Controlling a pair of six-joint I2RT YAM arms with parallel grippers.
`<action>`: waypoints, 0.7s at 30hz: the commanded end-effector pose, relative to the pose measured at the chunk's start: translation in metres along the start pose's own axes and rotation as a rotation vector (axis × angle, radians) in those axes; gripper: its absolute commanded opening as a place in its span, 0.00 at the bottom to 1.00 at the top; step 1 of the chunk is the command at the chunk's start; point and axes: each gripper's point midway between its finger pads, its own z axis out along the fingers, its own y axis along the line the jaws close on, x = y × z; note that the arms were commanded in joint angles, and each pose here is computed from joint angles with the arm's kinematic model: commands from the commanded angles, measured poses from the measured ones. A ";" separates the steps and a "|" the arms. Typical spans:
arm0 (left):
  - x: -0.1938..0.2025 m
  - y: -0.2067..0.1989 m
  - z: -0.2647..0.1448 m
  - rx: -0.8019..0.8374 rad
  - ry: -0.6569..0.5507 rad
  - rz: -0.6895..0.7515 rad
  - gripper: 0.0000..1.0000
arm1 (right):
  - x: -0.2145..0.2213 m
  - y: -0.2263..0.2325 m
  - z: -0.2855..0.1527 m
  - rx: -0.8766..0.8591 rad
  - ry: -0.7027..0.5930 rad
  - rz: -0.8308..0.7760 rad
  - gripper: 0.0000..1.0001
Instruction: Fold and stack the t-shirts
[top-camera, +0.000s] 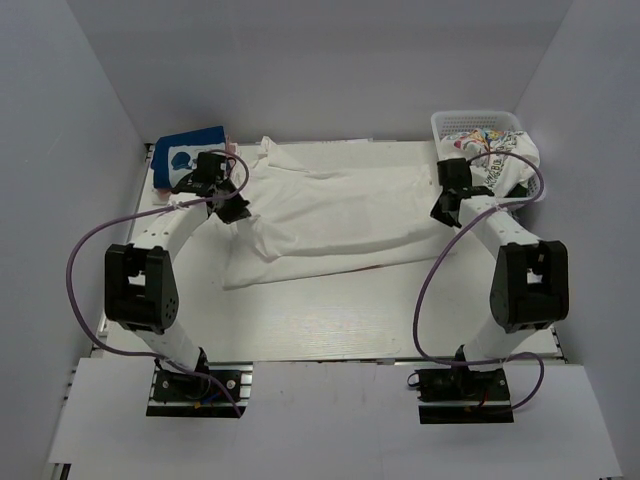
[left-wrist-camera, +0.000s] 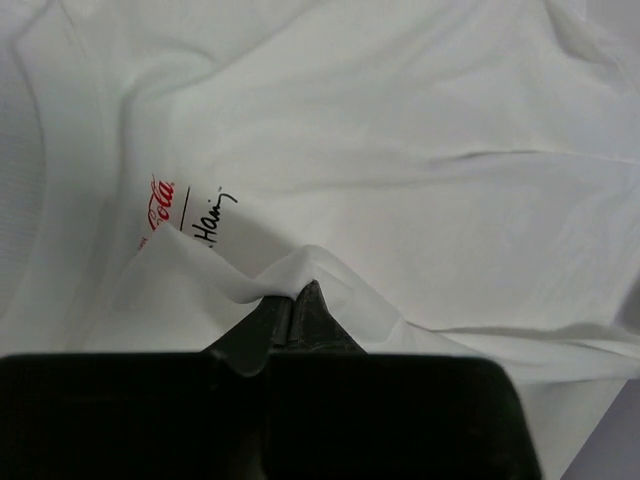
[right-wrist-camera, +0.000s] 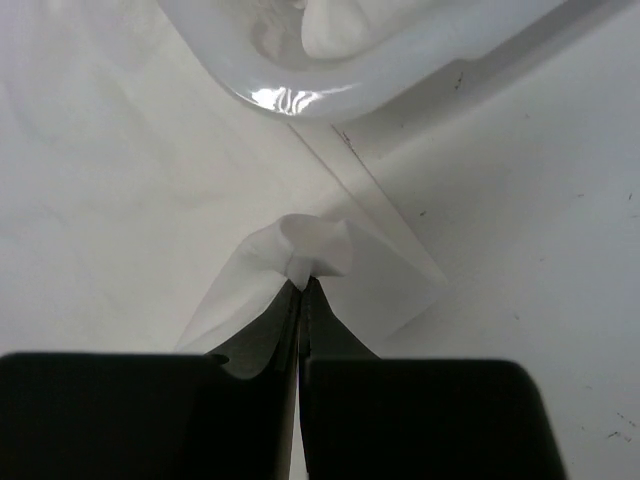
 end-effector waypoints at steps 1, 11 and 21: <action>-0.021 -0.017 0.004 0.073 -0.032 0.018 0.01 | -0.030 0.009 0.005 0.022 -0.074 -0.021 0.00; -0.032 -0.030 0.024 0.132 0.001 0.119 1.00 | -0.006 0.054 -0.020 -0.236 -0.032 -0.109 0.90; 0.058 0.013 -0.005 0.164 0.111 0.045 1.00 | 0.047 0.058 -0.008 -0.313 0.068 -0.166 0.90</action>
